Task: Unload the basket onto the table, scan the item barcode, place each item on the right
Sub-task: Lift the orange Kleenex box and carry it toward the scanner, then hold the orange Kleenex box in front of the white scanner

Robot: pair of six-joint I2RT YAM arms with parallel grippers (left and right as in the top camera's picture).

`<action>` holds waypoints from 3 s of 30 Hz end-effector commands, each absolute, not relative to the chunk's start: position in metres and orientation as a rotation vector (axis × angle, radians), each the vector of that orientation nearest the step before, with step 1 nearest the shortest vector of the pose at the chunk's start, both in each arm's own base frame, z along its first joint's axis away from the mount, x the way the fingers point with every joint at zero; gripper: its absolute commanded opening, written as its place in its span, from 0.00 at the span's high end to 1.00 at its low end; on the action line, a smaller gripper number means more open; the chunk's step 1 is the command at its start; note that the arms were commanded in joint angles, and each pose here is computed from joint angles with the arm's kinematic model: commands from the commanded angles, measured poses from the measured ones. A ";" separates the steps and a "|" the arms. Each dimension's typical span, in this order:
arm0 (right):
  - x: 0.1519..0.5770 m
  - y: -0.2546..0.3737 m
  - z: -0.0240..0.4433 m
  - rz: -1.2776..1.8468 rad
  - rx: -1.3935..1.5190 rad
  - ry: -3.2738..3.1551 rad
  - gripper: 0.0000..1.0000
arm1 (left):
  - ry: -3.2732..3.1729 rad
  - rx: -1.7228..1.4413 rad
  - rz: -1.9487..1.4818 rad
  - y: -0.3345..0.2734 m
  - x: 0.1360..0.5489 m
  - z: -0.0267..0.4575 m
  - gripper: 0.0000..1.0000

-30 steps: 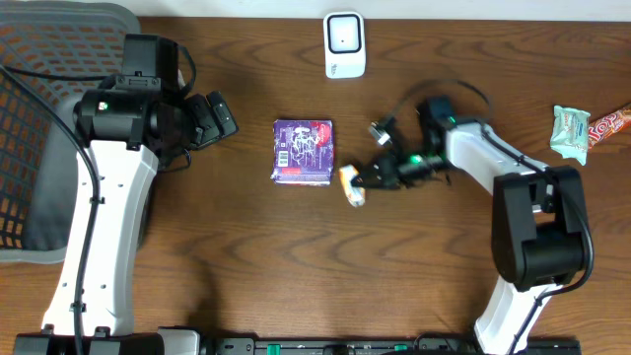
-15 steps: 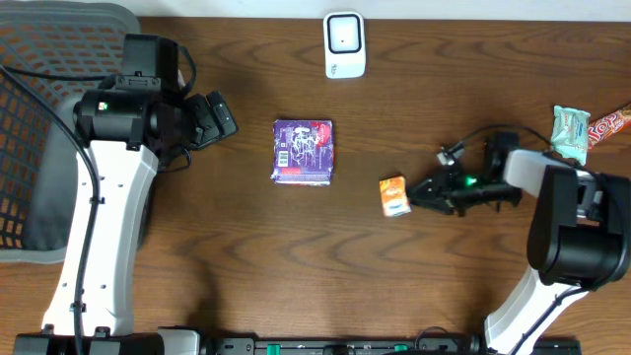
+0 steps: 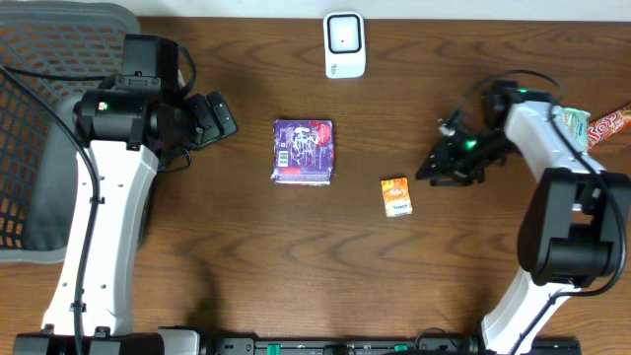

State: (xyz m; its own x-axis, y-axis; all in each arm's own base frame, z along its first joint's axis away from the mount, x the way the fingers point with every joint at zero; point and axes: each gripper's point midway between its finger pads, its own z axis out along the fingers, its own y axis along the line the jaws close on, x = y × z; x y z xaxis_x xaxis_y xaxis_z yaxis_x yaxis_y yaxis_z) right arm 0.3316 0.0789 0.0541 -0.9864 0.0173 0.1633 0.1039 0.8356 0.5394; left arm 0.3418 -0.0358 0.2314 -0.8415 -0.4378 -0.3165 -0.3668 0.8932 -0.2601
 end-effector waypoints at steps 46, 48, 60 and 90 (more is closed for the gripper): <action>0.319 0.153 0.057 -0.603 0.427 -2.901 0.99 | 2.688 -0.612 -0.260 -0.034 0.342 0.231 0.01; 0.345 0.149 0.069 -0.427 0.421 -3.023 0.99 | 2.688 -0.612 -0.260 -0.034 0.342 0.231 0.01; 0.483 0.156 0.165 0.279 0.502 -3.679 0.99 | 2.688 -0.612 -0.260 -0.034 0.342 0.231 0.01; 0.610 0.207 0.152 0.496 0.505 -4.185 0.99 | 2.688 -0.612 -0.260 -0.034 0.342 0.231 0.01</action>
State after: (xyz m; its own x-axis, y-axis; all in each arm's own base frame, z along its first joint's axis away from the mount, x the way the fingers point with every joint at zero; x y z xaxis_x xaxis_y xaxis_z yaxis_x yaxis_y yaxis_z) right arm 0.6061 0.2091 0.1645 -0.4171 -0.2553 -0.8723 -0.0744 0.9661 -0.2472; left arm 0.3418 -0.0358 0.2314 -0.8417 -0.4374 -0.3166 -0.3665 0.8934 -0.2600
